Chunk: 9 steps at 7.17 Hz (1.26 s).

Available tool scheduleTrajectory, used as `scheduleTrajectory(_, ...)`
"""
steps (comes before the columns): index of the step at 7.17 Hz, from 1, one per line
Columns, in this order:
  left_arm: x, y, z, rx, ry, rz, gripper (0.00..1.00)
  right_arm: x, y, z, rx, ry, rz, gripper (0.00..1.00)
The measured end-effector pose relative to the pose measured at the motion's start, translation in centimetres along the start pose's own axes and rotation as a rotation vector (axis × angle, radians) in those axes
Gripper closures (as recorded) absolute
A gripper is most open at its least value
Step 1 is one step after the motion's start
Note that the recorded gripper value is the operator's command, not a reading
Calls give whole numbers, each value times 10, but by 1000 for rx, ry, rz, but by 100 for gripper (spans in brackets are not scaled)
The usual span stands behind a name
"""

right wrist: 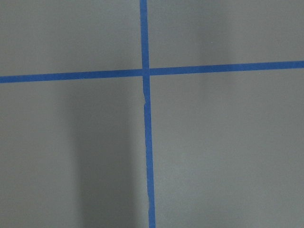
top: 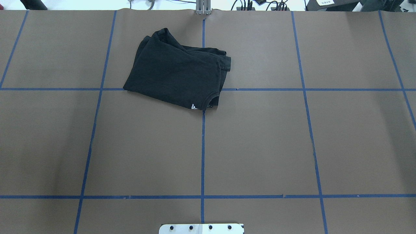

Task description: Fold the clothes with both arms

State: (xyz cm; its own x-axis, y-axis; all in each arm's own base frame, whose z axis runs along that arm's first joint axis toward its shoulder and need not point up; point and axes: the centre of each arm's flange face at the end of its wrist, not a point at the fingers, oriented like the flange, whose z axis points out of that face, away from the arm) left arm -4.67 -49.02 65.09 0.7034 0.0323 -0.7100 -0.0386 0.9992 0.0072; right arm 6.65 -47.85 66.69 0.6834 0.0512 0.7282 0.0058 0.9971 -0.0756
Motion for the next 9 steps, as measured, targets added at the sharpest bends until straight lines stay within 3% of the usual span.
scheduleTrajectory(9,0,-3,0,0,0,1,0,0,0,1,-3,-4,4,0)
